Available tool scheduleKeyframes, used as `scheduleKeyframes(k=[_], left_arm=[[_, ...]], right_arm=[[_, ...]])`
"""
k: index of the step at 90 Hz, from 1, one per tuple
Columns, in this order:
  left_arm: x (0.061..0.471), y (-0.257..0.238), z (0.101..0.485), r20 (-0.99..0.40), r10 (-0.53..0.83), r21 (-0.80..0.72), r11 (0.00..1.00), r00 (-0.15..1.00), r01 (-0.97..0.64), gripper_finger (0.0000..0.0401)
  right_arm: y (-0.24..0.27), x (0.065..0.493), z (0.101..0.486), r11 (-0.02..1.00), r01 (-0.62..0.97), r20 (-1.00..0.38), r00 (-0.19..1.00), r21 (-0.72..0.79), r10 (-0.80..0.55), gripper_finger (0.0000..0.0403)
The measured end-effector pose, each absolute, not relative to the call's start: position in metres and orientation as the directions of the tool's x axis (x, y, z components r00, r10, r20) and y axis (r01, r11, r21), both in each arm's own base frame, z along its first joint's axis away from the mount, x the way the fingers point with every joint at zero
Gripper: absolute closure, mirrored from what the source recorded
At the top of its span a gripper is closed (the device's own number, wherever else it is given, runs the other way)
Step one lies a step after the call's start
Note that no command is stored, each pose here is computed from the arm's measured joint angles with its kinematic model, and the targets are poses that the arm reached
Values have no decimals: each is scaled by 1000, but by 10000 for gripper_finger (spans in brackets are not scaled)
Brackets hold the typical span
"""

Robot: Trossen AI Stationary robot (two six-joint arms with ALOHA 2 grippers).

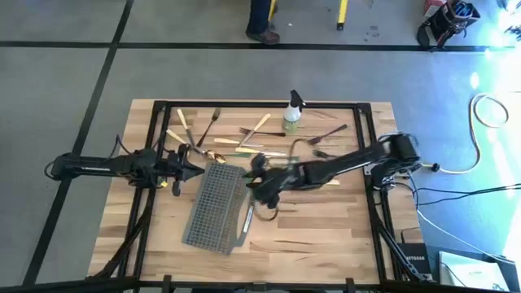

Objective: Sort silverware
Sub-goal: Adjust the gray cutlery rack from a lying position to a standing position

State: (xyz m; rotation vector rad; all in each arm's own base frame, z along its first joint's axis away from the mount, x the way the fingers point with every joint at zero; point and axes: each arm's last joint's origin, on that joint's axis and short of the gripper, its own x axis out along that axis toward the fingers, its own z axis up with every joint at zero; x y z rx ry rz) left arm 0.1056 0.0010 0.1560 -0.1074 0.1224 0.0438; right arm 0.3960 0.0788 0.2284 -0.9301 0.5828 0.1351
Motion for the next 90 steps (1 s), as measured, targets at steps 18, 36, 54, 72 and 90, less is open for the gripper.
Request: scheduleKeyframes(k=[18, 36, 54, 72, 90], left_arm=[[106, 1, 156, -123, 42, -72, 996, 992, -52, 401], [106, 1, 156, -119, 48, -73, 996, 992, -56, 401], [106, 1, 157, -118, 47, -72, 996, 992, -56, 401], [106, 1, 157, -118, 47, -97, 994, 992, -59, 401], [106, 1, 157, -118, 48, -117, 991, 992, -62, 401]], right_arm=[[101, 415, 204, 430, -446, -540, 833, -785, -123, 205], [116, 424, 187, 354, -422, -487, 865, -835, -118, 203], [117, 431, 163, 325, -434, -498, 855, -840, -146, 203], [118, 439, 157, 325, -350, -418, 892, -879, -170, 203], [119, 446, 131, 251, -344, -394, 900, -905, -188, 203]])
